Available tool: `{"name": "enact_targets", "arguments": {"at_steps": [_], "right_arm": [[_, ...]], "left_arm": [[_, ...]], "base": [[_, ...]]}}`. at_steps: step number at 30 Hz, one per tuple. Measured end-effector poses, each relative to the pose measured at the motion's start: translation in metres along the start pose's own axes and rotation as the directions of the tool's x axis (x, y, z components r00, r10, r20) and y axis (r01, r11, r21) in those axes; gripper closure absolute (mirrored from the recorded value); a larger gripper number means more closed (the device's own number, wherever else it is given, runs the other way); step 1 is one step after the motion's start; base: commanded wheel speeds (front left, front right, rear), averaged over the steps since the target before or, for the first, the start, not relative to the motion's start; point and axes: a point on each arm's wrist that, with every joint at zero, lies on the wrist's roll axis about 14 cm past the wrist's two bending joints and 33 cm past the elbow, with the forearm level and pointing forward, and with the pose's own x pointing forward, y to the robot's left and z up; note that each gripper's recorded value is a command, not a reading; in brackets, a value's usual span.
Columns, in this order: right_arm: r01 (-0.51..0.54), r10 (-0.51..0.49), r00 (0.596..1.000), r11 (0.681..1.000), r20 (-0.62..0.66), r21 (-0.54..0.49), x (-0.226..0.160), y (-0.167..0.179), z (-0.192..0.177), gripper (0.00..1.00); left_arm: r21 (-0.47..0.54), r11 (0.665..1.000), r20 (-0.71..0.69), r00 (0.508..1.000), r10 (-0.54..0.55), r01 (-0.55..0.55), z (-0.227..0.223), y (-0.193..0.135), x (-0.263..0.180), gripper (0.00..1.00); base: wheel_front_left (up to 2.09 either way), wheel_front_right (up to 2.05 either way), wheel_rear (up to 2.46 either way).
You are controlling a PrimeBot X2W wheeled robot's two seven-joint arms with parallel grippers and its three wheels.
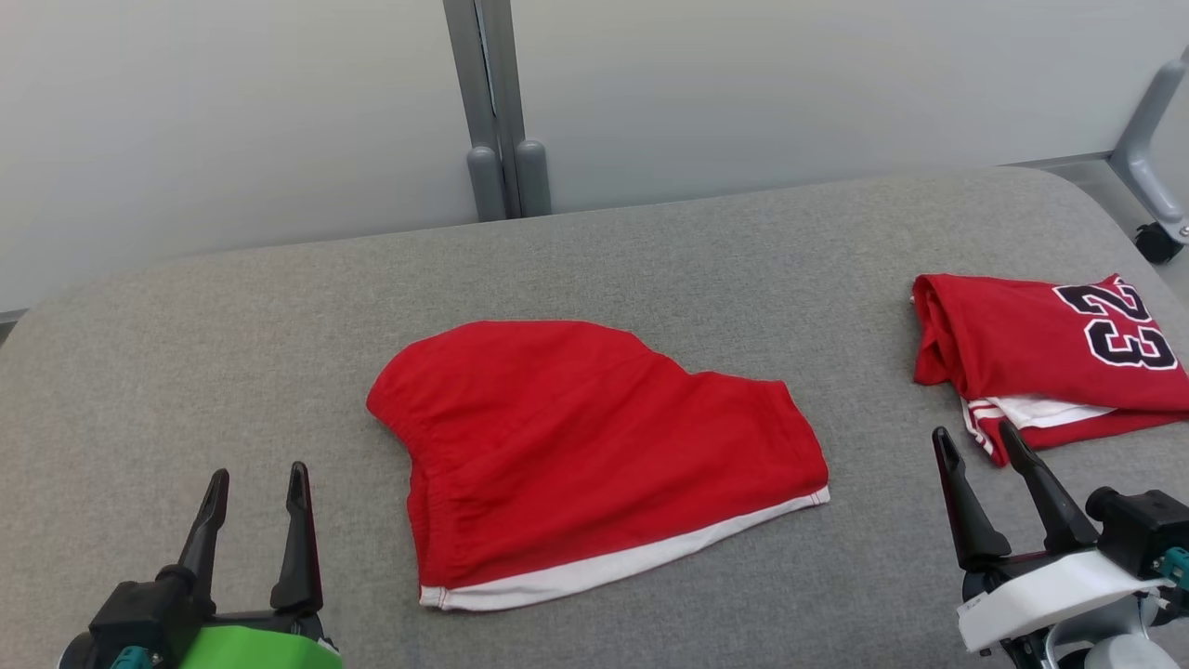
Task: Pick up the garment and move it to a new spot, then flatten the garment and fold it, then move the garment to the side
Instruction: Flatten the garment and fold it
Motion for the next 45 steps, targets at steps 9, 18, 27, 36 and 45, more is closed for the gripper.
{"name": "enact_targets", "arguments": {"at_steps": [9, 18, 27, 36, 45], "right_arm": [[-0.066, 0.064, 0.966, 0.998, -0.25, 0.0, 0.006, 0.011, -0.046, 0.0], [-0.169, 0.141, 0.83, 0.986, -0.54, -0.002, 0.026, 0.022, -0.105, 0.0], [-0.211, 0.177, 0.722, 0.977, -0.668, 0.031, 0.04, 0.03, -0.154, 0.0], [-0.221, 0.21, 0.703, 0.973, -0.679, 0.071, 0.048, 0.039, -0.172, 0.0], [-0.214, 0.224, 0.71, 0.972, -0.667, 0.098, 0.045, 0.044, -0.172, 1.0]], "left_arm": [[-0.049, 0.999, -0.266, 0.963, -0.036, 0.023, -0.056, -0.005, -0.012, 0.0], [-0.082, 0.986, -0.588, 0.791, -0.167, 0.147, -0.112, -0.027, -0.02, 0.0], [-0.126, 0.97, -0.74, 0.631, -0.232, 0.209, -0.15, -0.037, -0.024, 0.0], [-0.17, 0.957, -0.782, 0.559, -0.275, 0.233, -0.16, -0.043, -0.034, 0.0], [-0.176, 0.95, -0.759, 0.58, -0.297, 0.256, -0.155, -0.049, -0.032, 1.0]], "base": [[0.0, 0.0, 0.0], [0.0, 0.0, 0.0], [0.0, 0.0, 0.0], [0.0, 0.0, 0.0], [0.0, 0.0, 0.0]]}}
